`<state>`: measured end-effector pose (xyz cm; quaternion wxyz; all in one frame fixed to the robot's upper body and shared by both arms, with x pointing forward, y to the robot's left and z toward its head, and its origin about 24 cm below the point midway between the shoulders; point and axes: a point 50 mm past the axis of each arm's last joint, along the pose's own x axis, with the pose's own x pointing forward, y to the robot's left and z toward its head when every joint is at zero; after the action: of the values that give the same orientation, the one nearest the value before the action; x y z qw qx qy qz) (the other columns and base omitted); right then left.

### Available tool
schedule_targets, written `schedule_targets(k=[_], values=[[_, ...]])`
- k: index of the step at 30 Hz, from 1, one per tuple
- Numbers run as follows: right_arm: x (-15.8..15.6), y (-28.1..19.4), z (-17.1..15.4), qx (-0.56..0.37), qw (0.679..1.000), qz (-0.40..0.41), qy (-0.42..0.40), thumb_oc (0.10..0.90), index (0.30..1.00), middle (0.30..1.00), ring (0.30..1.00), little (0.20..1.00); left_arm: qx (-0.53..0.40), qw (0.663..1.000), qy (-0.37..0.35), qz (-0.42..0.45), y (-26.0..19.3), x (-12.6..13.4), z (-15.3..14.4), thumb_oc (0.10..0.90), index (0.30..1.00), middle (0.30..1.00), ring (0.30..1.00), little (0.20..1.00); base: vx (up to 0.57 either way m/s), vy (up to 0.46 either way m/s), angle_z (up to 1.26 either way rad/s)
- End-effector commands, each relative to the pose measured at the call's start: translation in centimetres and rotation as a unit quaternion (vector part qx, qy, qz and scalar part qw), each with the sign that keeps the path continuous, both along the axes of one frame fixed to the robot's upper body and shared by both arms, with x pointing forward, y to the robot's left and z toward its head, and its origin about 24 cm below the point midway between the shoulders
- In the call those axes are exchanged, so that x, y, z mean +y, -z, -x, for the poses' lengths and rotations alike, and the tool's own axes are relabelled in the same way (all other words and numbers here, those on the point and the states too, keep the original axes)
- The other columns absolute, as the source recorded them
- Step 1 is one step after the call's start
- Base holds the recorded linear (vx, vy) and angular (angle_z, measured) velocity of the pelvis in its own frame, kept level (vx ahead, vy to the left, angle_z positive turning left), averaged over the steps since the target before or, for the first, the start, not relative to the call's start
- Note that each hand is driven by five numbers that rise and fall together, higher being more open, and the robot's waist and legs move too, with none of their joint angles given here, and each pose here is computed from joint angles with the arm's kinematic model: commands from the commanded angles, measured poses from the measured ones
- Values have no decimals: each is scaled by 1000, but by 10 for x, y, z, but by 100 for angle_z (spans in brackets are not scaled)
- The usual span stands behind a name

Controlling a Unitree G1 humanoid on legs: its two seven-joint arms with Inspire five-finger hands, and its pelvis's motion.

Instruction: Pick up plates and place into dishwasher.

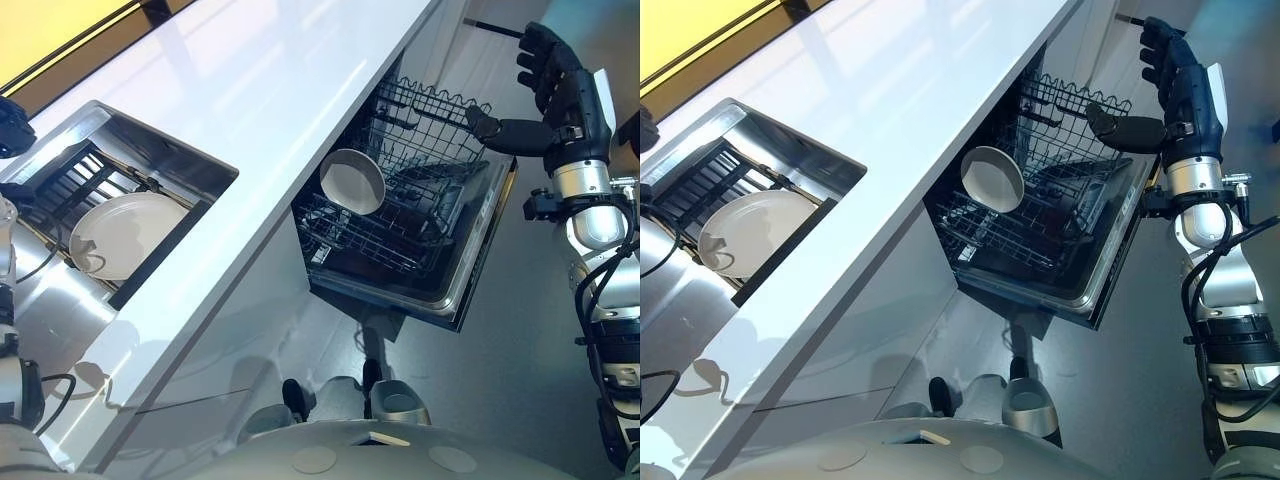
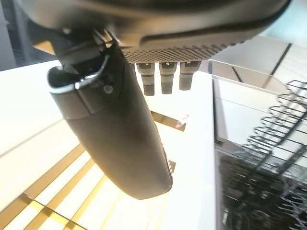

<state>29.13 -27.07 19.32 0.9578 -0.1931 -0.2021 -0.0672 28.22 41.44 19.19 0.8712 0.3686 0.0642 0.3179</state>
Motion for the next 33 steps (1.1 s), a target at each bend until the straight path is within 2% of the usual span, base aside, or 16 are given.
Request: schedule_targets(k=[1,5,16,22,25,26,27,28,29,33], values=[[3,-66,8,-138,990,11,-13,800,900,900,900,900,64,997,-8,-34,-25,16,10,800,900,900,900,900,0,0,0],[6,-58,5,-122,992,10,-16,800,900,900,900,900,130,991,-10,22,-3,23,11,800,900,900,900,900,0,0,0],[13,-41,-2,-81,996,10,-27,800,900,900,900,900,233,960,25,154,32,27,14,800,900,900,900,900,0,0,0],[16,-36,-8,-65,997,14,-29,800,900,900,900,900,254,944,66,199,31,24,13,800,900,900,900,900,6,21,-1],[16,-34,-9,-58,998,17,-29,800,900,900,900,900,241,930,111,256,30,18,12,800,900,900,900,900,3,38,-2],[17,-33,-9,-56,998,17,-30,800,900,900,900,900,236,925,122,273,31,16,11,704,818,818,818,804,3,48,-2],[18,-32,-11,-54,998,19,-32,800,900,900,900,900,227,921,137,286,29,13,9,435,587,587,587,535,0,44,-3],[19,-33,-12,-54,998,20,-33,800,900,900,900,900,218,916,148,301,28,11,8,333,500,500,500,433,0,41,-2],[19,-33,-12,-53,998,20,-34,800,900,900,900,900,214,914,158,307,27,10,8,100,300,300,300,200,2,40,-1],[22,-30,-15,-46,998,28,-43,800,900,900,900,900,176,904,200,334,16,1,0,100,300,300,300,200,3,18,0]])
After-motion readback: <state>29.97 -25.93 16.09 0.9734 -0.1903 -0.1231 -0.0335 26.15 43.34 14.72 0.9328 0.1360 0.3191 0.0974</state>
